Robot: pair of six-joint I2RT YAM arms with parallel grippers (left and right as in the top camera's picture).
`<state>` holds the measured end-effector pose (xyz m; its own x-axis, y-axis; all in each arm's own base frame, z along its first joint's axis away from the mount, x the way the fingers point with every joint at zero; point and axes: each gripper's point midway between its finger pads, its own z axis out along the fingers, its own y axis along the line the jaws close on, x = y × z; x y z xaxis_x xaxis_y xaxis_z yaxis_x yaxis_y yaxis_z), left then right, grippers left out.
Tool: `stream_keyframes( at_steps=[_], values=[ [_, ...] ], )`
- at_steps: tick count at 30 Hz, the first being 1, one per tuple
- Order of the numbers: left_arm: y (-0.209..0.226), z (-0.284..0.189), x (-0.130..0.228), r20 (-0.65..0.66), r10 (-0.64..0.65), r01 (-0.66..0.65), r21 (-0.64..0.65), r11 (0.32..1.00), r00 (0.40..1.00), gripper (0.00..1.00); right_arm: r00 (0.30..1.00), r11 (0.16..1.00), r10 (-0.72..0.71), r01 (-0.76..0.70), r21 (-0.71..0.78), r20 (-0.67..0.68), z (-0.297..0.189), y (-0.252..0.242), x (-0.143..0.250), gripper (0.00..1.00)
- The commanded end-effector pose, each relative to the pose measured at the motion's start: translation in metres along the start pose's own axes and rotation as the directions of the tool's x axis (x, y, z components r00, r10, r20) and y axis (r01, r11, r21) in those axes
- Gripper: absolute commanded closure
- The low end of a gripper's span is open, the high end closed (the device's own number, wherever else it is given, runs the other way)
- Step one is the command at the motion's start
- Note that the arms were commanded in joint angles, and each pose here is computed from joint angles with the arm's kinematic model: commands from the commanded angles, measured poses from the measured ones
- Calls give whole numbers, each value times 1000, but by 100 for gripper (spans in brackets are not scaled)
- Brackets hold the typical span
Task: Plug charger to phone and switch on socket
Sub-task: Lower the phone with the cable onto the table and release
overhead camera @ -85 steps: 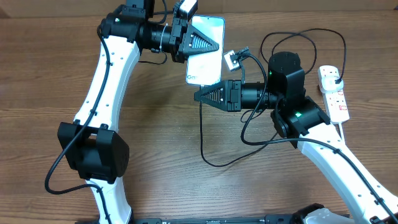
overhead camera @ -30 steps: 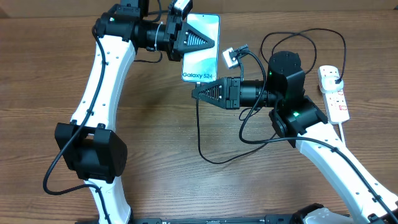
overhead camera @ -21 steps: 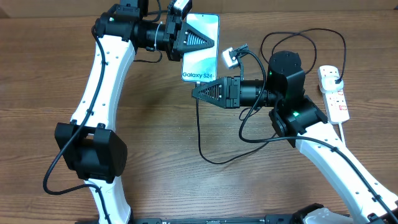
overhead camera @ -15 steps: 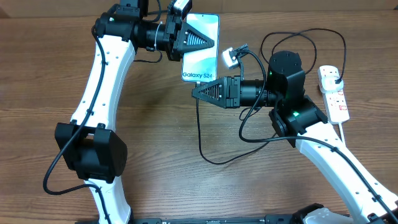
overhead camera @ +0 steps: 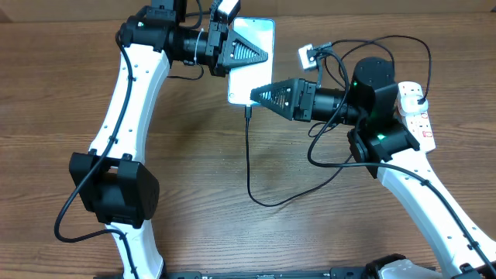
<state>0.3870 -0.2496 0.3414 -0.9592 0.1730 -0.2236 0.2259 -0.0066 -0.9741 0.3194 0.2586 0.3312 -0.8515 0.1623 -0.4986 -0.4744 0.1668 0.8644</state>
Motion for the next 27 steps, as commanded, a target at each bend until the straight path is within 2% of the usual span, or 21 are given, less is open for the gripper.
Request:
stream_keyframes(
  at_steps=[1, 5, 8, 11, 14, 18, 27],
  values=[
    [-13, 13, 9, -36, 63, -62, 28, 998, 997, 96, 993, 992, -121, 121, -46, 2, -6, 18, -6, 0],
    [-14, 24, 14, -62, 59, -57, 36, 998, 996, 96, 994, 993, -114, 114, -42, 2, -8, 17, -7, 1],
    [-11, 34, 19, -79, 43, -42, 16, 999, 996, 96, 998, 998, -63, 63, -17, -19, -8, 8, -1, 20],
    [-5, 41, 21, -85, 39, -41, -19, 999, 996, 96, 997, 997, -73, 73, -3, -23, -8, 4, 1, 36],
    [-5, 43, 21, -88, 40, -43, -21, 999, 995, 96, 997, 997, -73, 73, 0, -17, -9, 3, -1, 58],
    [-4, 42, 21, -86, 43, -45, -25, 999, 995, 96, 997, 997, -81, 82, 13, -5, -13, 0, -4, 68],
    [7, 42, 16, -67, 52, -58, -93, 994, 996, 96, 999, 998, -41, 42, 48, -21, -15, -12, 1, 75]
  ],
)
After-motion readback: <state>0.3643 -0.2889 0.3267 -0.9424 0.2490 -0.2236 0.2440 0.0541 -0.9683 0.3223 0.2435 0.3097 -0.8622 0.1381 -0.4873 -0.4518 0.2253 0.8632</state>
